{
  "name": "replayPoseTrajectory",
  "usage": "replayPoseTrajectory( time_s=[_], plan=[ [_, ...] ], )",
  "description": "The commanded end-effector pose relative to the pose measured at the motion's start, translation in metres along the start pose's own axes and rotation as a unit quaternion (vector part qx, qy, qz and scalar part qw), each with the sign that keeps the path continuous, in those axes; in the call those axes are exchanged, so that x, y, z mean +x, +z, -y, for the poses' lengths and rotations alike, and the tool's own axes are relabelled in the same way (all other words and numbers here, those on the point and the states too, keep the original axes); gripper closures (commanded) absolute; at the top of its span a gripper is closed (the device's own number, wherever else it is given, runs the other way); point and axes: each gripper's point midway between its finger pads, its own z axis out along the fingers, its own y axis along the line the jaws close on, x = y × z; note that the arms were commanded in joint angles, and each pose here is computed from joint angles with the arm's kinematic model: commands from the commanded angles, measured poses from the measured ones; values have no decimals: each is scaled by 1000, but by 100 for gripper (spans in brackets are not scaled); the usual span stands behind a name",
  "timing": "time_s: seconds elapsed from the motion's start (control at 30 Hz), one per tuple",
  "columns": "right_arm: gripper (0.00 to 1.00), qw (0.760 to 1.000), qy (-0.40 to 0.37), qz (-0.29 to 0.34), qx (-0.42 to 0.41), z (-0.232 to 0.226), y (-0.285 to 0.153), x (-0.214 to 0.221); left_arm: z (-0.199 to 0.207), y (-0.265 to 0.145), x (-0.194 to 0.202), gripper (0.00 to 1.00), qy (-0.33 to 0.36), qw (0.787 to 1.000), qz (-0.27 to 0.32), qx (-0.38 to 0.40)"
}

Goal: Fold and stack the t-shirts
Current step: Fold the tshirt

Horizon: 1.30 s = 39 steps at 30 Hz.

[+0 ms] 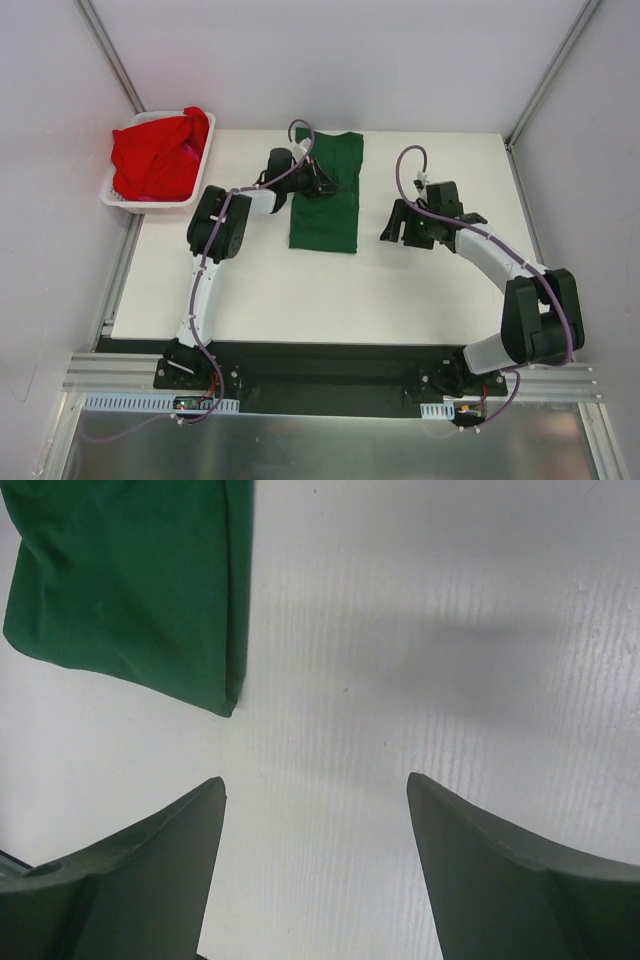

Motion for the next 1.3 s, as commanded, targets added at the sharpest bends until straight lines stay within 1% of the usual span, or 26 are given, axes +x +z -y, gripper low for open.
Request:
replayPoseTrajectory(
  time_s=[0.0, 0.27, 0.33, 0.5, 0.63, 0.73, 0.77, 0.83, 0.9, 1.07, 1.1, 1.13, 1.17, 1.2, 1.23, 1.27],
  plan=[
    [24, 1000, -7, 18, -7, 0, -12, -6, -5, -2, -4, 100, -1, 1000, -9, -16],
    [24, 1000, -6, 26, -12, -2, -18, -8, -24, -8, 19, 100, -55, 997, -18, -47],
    [23, 1000, -4, 25, -11, -1, -19, -6, -25, -8, 18, 100, -66, 997, -16, -48],
    [24, 1000, -5, 25, -11, -1, -23, -3, -28, -6, 19, 100, -74, 996, -18, -55],
    [24, 1000, -7, 26, -11, 0, -27, 0, -19, -4, 11, 100, -55, 998, -12, -34],
    [24, 1000, -8, 27, -11, 0, -30, 2, 7, -4, -5, 100, -14, 1000, 4, 14],
    [24, 1000, -7, 26, -12, 0, -30, 3, 23, -4, -16, 100, 6, 999, 12, 36],
    [24, 999, -10, 28, -11, 0, -34, 5, 39, -4, -28, 100, 22, 998, 18, 54],
    [24, 999, -10, 30, -8, 2, -36, 7, 65, -7, -47, 100, 51, 995, 29, 84],
    [23, 999, -12, 37, -3, 4, -45, 9, 127, -27, -76, 100, 84, 985, 59, 136],
    [23, 999, -12, 35, -3, 5, -46, 12, 135, -31, -78, 100, 89, 984, 62, 139],
    [23, 999, -12, 35, -4, 4, -47, 12, 132, -35, -74, 100, 86, 986, 62, 132],
    [23, 999, -12, 38, -5, 4, -48, 12, 148, -46, -78, 100, 98, 983, 69, 138],
    [23, 999, -12, 39, -6, 3, -50, 12, 151, -52, -76, 100, 100, 983, 70, 137],
    [23, 999, -12, 39, -7, 3, -50, 13, 140, -57, -65, 100, 88, 986, 65, 125],
    [23, 999, -11, 39, -8, 3, -50, 14, 153, -69, -64, 100, 98, 984, 69, 130]
  ],
)
